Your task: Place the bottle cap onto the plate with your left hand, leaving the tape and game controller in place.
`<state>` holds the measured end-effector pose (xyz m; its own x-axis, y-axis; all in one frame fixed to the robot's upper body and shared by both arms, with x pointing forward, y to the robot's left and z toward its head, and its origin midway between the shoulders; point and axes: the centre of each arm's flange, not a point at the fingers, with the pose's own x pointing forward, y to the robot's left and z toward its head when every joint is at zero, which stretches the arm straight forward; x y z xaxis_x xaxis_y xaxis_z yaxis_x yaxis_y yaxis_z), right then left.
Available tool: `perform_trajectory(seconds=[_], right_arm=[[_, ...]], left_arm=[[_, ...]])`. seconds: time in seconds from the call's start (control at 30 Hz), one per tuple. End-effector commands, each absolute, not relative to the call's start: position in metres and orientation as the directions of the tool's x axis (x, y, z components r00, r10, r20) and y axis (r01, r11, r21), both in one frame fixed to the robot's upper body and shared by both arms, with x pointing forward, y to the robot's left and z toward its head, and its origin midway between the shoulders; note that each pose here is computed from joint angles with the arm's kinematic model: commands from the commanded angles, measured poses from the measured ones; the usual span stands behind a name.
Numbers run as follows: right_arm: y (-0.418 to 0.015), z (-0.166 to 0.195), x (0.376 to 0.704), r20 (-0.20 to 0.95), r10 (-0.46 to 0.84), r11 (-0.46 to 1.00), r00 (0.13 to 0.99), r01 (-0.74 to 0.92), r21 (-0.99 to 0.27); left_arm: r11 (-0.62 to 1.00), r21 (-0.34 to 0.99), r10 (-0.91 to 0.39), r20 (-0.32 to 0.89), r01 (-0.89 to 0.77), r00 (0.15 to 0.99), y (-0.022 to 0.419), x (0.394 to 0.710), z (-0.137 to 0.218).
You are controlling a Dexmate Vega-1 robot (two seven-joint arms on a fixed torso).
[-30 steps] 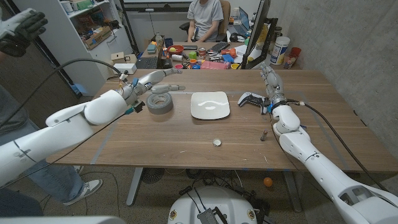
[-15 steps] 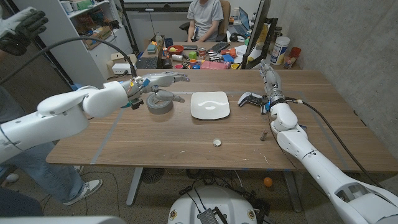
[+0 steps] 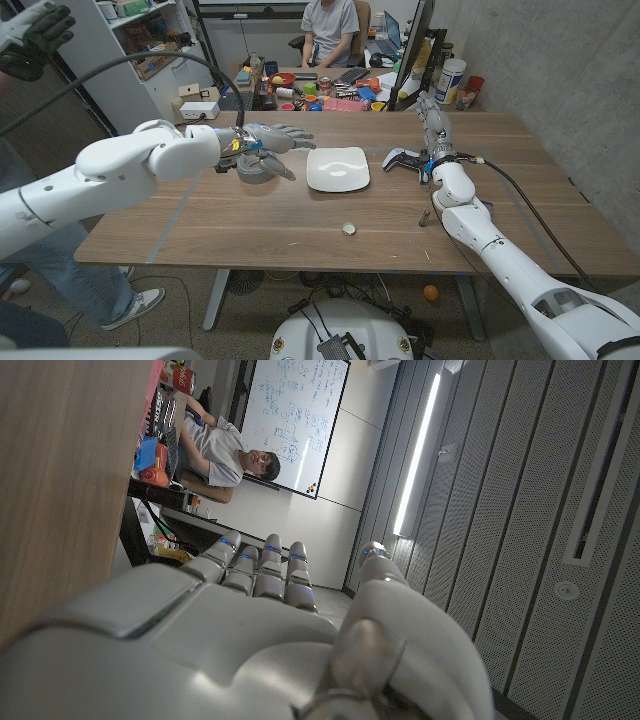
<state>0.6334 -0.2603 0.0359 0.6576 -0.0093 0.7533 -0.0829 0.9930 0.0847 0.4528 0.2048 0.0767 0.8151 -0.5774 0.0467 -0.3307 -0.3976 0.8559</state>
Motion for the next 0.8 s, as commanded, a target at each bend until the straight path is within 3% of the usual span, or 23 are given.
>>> perform_trajectory(seconds=[0.03, 0.8], right_arm=[[-0.267, 0.057, 0.631, 0.784, -0.022, 0.994, 0.62, -0.068, 0.082], [-0.268, 0.09, 0.638, 0.794, -0.049, 0.993, 0.606, -0.053, 0.102]], left_arm=[[-0.528, 0.767, -0.573, -0.004, -0.366, 0.819, 0.179, 0.461, 0.066], [-0.552, 0.753, -0.643, -0.11, -0.359, 0.758, 0.134, 0.478, 0.04]])
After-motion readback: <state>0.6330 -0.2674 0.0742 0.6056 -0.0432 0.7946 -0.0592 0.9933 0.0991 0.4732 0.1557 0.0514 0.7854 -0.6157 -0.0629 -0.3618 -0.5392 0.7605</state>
